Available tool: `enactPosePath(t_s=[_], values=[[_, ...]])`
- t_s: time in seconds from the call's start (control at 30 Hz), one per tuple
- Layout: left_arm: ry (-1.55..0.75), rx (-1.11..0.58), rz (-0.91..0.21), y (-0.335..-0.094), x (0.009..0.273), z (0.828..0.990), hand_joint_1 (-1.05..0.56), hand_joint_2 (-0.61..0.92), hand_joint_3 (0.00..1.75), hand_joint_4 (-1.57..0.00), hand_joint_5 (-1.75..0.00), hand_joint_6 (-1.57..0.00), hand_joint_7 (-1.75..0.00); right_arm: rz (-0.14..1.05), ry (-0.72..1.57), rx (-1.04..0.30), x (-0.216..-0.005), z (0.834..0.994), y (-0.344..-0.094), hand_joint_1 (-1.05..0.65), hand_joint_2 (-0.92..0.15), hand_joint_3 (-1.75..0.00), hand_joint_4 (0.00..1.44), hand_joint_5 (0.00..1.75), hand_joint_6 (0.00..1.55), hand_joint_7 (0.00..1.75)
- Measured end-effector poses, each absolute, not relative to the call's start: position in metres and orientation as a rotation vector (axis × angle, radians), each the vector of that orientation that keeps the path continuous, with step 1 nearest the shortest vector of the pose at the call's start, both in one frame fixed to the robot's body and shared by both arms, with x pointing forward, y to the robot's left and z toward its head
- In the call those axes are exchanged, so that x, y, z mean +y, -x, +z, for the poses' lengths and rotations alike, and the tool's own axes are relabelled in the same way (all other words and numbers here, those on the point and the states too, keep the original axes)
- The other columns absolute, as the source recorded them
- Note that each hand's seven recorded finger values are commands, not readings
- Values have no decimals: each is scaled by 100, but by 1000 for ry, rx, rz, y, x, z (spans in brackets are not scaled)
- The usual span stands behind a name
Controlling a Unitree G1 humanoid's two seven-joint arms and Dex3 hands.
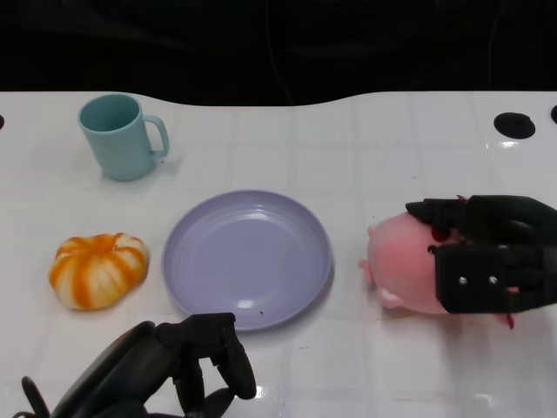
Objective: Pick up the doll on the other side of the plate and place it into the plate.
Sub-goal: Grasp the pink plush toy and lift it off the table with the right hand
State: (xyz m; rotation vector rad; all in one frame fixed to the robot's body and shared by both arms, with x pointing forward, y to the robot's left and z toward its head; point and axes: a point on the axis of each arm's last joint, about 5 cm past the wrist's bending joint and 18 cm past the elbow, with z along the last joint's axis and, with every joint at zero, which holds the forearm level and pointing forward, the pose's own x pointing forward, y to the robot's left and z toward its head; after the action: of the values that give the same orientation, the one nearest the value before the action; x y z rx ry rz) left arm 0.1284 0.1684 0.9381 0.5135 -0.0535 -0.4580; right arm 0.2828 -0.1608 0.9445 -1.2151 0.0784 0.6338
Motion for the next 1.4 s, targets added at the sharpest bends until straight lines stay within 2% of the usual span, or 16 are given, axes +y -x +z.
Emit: enactPosePath(t_s=[0.3,0.4,0.47,0.5,0.53,0.57,0.6,0.67,0.7,0.77,0.8,0.83,0.87,0.97,1.07,1.4], values=[[-504,-53,-448,-124,167,940,-18,60,104,-67,-175,-65,-136,611,1218,112,-145,931,-303,-72,-92,-15,14,23,25,4],[-503,-61,-445,-124,167,943,-18,59,105,-67,-175,-65,-136,580,1222,101,-143,926,-305,-61,-92,-10,38,21,43,6],[-503,-61,-444,-123,167,944,-19,59,106,-66,-174,-65,-137,523,1207,57,-140,922,-304,-47,-91,-4,67,22,66,9],[-503,-59,-444,-123,167,944,-19,59,106,-66,-174,-65,-138,490,1192,27,-138,919,-303,-45,-91,-2,72,23,71,9],[-502,-56,-443,-123,167,944,-19,59,106,-66,-174,-65,-138,461,1170,4,-136,916,-302,-37,-91,-2,77,47,82,11],[-502,-54,-443,-123,167,944,-20,59,106,-66,-174,-64,-138,434,1149,-16,-135,913,-301,-29,-92,-5,76,92,95,15],[-502,-53,-443,-123,167,944,-20,59,106,-66,-174,-64,-138,411,1129,-34,-134,912,-301,-24,-92,-8,76,113,102,19],[-503,-51,-443,-122,167,944,-20,59,105,-66,-174,-65,-138,386,1109,-70,-133,910,-300,-17,-88,-21,80,133,112,29],[-503,-53,-443,-122,167,944,-20,59,105,-66,-174,-65,-138,381,1104,-89,-132,911,-300,-14,-68,-60,84,142,114,40],[-502,-56,-442,-122,167,945,-19,59,106,-66,-175,-65,-138,380,1097,-121,-131,911,-300,-12,-48,-101,90,139,116,56],[-502,-57,-442,-122,167,946,-18,59,106,-67,-175,-65,-138,382,1094,-133,-131,912,-300,-13,-44,-109,92,136,115,61],[-501,-57,-442,-121,167,946,-18,59,106,-67,-175,-65,-138,386,1092,-147,-131,912,-300,-14,-41,-114,91,145,112,73],[-500,-54,-440,-121,167,946,-18,59,106,-67,-175,-65,-139,389,1092,-157,-131,912,-299,-16,-43,-106,87,162,103,93],[-500,-51,-439,-121,167,946,-18,59,106,-67,-175,-65,-138,378,1095,-188,-130,911,-298,-20,-55,-84,89,173,85,134],[-500,-51,-438,-121,167,946,-18,59,107,-67,-175,-65,-138,357,1098,-223,-130,907,-295,-17,-53,-91,92,174,74,166],[-509,-49,-440,-121,168,946,-17,60,105,-66,-175,-64,-138,273,1020,-298,-132,905,-289,-13,-36,-127,95,175,74,175]])
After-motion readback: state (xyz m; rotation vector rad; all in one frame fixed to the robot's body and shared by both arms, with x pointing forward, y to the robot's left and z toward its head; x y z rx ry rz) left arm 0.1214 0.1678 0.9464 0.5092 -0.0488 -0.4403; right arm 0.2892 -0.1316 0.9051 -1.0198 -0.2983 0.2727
